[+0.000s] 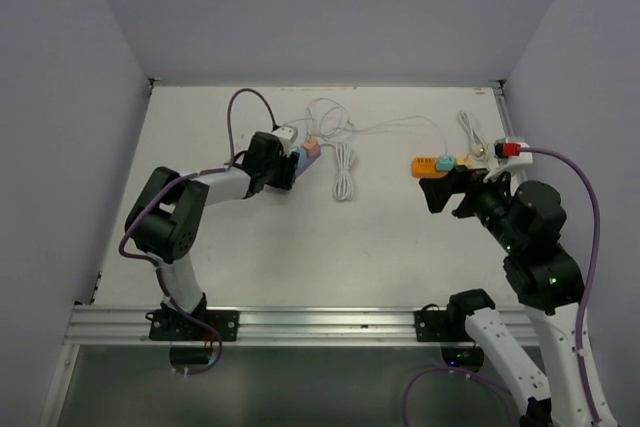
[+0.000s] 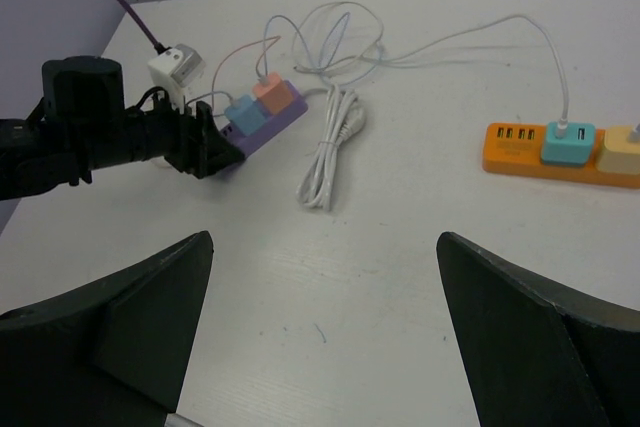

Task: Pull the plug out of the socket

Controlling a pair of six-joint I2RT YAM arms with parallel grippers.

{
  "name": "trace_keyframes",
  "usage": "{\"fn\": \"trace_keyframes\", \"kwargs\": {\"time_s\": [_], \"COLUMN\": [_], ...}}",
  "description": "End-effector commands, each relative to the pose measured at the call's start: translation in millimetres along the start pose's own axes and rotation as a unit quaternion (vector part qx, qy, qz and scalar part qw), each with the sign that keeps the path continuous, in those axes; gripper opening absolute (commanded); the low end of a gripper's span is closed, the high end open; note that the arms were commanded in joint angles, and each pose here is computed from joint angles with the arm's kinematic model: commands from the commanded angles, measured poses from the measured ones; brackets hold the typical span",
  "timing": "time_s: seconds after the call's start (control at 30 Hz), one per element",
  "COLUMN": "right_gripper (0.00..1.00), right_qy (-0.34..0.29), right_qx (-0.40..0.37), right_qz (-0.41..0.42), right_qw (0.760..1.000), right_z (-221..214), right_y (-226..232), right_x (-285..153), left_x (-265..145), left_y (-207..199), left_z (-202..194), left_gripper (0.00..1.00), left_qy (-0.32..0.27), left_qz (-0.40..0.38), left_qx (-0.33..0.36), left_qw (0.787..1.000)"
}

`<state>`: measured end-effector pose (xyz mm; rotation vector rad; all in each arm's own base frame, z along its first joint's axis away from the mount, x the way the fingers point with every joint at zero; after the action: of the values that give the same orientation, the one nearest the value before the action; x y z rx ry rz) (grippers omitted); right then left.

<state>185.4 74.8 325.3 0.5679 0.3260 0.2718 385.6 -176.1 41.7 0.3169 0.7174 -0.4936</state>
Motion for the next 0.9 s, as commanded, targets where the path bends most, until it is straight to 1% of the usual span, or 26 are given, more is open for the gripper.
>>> {"fn": "trace_keyframes", "kwargs": {"time_s": [0.0, 0.07, 0.13, 0.2, 0.27, 0.33, 0.37, 0.53, 0.57, 0.63, 0.67, 0.73, 0.77, 0.87], "right_gripper": [0.99, 0.99, 0.99, 0.99, 0.99, 0.99, 0.99, 0.99, 0.99, 0.99, 0.99, 0.99, 0.99, 0.99], "right_qy": [0.035, 0.044, 0.047, 0.049, 0.055, 0.063, 0.067, 0.084, 0.085, 0.09, 0.09, 0.093, 0.092, 0.097], "right_qx": [0.014, 0.016, 0.019, 0.023, 0.03, 0.034, 0.037, 0.044, 0.044, 0.045, 0.045, 0.045, 0.045, 0.044], "right_qz": [0.001, 0.005, 0.005, 0.003, 0.003, 0.004, 0.006, 0.0, -0.001, -0.004, -0.005, -0.004, -0.004, 0.0], "right_qw": [0.999, 0.999, 0.999, 0.999, 0.998, 0.997, 0.997, 0.995, 0.995, 0.995, 0.995, 0.995, 0.995, 0.994], "right_z": [-14, -19, -22, -25, -29, -34, -36, -47, -47, -51, -51, -53, -52, -51], "right_y": [-1, -1, -3, -4, -6, -7, -7, -12, -13, -15, -15, -15, -15, -14], "right_x": [3, 3, 3, 3, 5, 7, 7, 9, 9, 8, 9, 9, 9, 10], "left_x": [-11, -15, -20, -24, -27, -31, -35, -49, -52, -56, -58, -60, -61, -60], "left_y": [-39, -59, -65, -82, -99, -110, -124, -163, -166, -171, -171, -170, -169, -168], "left_z": [-8, -19, -23, -33, -43, -54, -60, -63, -60, -56, -56, -51, -52, -52], "left_gripper": [0.14, 0.13, 0.13, 0.11, 0.11, 0.12, 0.13, 0.19, 0.28, 0.42, 0.51, 0.59, 0.67, 0.71], "left_qy": [0.001, 0.01, 0.012, 0.022, 0.034, 0.045, 0.049, 0.048, 0.043, 0.032, 0.025, 0.007, 0.005, -0.002], "left_qz": [-0.025, -0.036, -0.021, -0.038, -0.053, -0.058, -0.068, -0.103, -0.109, -0.118, -0.12, -0.123, -0.124, -0.128], "left_qx": [0.003, 0.011, 0.015, 0.021, 0.032, 0.038, 0.05, 0.073, 0.075, 0.085, 0.088, 0.101, 0.107, 0.141], "left_qw": [1.0, 0.999, 1.0, 0.999, 0.998, 0.997, 0.995, 0.991, 0.99, 0.989, 0.989, 0.987, 0.986, 0.982]}}
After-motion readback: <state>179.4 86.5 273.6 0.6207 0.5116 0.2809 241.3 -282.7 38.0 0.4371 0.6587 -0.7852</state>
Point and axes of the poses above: each gripper's point midway between its finger pads, its own x axis out along the fingers, its own y axis along the line the jaws close on, z = x × y, the point moved 3 cm from there along -x, back along the fingers, and after that the axes turned 15 degrees about x, right-handed, at the moved point
